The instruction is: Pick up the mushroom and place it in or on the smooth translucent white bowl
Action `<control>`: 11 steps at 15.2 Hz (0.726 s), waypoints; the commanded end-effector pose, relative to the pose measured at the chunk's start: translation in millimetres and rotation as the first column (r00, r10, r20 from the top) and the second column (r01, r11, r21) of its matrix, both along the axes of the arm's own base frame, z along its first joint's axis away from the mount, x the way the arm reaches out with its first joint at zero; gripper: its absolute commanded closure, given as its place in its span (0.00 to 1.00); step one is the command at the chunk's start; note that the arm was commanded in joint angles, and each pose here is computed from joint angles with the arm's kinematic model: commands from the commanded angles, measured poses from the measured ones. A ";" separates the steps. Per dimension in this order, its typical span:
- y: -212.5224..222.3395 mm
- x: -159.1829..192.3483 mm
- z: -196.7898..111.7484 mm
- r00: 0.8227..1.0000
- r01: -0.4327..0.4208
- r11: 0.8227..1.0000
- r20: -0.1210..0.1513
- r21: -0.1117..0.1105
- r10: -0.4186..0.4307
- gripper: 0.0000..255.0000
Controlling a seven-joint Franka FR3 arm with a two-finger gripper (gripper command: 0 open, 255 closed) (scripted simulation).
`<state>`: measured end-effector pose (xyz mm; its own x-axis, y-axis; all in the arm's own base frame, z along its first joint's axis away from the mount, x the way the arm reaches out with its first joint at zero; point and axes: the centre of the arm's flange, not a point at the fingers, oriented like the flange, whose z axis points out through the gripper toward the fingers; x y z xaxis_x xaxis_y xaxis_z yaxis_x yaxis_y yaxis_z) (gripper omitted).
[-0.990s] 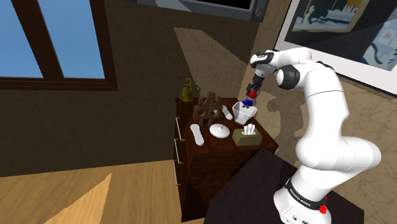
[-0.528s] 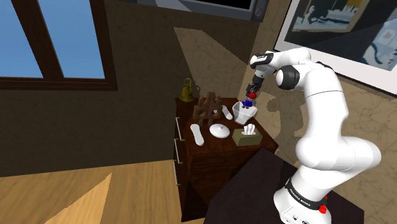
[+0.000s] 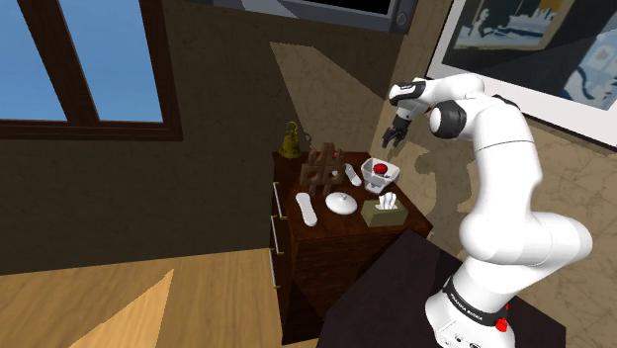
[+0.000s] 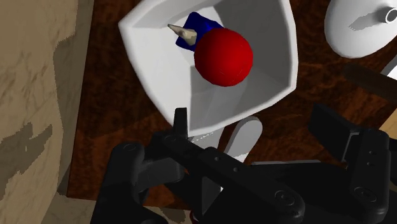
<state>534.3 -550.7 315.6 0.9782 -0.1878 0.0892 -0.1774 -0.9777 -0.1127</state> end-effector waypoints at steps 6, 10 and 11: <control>-5.2 -4.6 43.7 1.000 0.000 1.000 0.000 0.000 0.000 0.00; -5.2 -4.6 43.7 1.000 0.000 1.000 0.000 0.000 0.000 0.00; -5.2 -4.6 43.7 1.000 0.000 1.000 0.000 0.000 0.000 0.00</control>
